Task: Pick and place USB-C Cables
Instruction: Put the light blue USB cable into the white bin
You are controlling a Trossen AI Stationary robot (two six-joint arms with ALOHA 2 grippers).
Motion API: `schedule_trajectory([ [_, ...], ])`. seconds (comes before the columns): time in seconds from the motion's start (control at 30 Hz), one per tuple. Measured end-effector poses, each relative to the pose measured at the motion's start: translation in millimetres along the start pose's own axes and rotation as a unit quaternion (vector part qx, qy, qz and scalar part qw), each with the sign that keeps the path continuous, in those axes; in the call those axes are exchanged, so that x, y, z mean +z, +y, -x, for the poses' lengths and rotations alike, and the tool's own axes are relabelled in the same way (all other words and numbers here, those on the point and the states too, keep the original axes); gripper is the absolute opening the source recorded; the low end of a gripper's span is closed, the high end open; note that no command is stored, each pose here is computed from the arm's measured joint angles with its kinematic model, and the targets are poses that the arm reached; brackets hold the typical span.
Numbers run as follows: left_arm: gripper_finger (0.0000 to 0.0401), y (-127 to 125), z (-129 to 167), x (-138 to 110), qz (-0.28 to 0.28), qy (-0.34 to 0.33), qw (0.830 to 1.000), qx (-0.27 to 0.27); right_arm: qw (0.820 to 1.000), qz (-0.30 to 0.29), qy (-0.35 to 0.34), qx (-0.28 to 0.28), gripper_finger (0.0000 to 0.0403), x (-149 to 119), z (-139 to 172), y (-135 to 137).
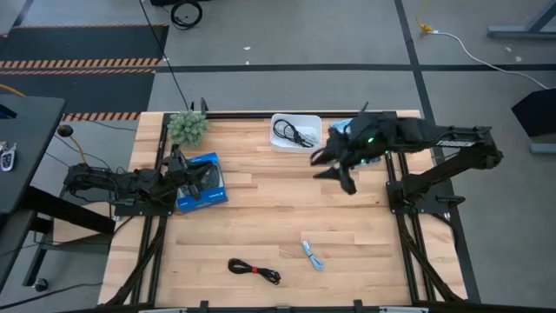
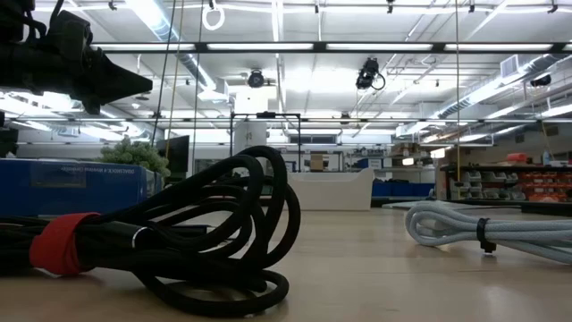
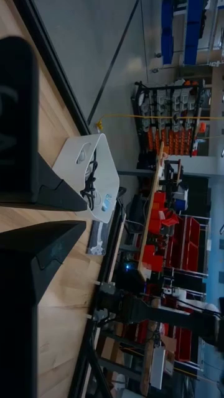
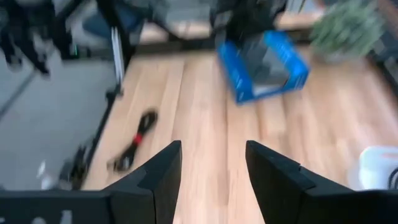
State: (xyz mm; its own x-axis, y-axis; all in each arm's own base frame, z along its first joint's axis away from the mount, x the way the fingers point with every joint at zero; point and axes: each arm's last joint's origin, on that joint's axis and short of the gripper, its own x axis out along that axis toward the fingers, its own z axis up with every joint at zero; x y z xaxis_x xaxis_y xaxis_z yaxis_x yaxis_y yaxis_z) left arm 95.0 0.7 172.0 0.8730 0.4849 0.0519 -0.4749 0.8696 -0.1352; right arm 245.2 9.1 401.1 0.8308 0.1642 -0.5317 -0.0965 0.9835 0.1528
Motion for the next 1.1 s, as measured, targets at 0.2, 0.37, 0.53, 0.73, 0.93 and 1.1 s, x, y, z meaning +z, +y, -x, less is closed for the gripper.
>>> schedule_trajectory([
  [0.2,0.0043,0,0,0,0.000,0.000,1.000,0.000,0.992,0.059,0.106,0.035,0.0185,-16,-43,10],
  [0.37,0.0043,0,0,0,0.000,0.000,1.000,0.000,0.976,0.085,0.175,0.097,0.0185,-30,-84,15],
  [0.53,0.0043,0,0,0,0.000,0.000,1.000,0.000,0.952,0.140,0.231,0.144,0.0185,-48,-121,27],
  [0.73,0.0043,0,0,0,0.000,0.000,1.000,0.000,0.914,0.205,0.301,0.180,0.0185,-77,-164,38],
  [0.93,0.0043,0,0,0,0.000,0.000,1.000,0.000,0.891,0.205,0.358,0.190,0.0185,-103,-197,40],
  [1.1,0.0043,0,0,0,0.000,0.000,1.000,0.000,0.874,0.219,0.384,0.201,0.0185,-121,-218,39],
])
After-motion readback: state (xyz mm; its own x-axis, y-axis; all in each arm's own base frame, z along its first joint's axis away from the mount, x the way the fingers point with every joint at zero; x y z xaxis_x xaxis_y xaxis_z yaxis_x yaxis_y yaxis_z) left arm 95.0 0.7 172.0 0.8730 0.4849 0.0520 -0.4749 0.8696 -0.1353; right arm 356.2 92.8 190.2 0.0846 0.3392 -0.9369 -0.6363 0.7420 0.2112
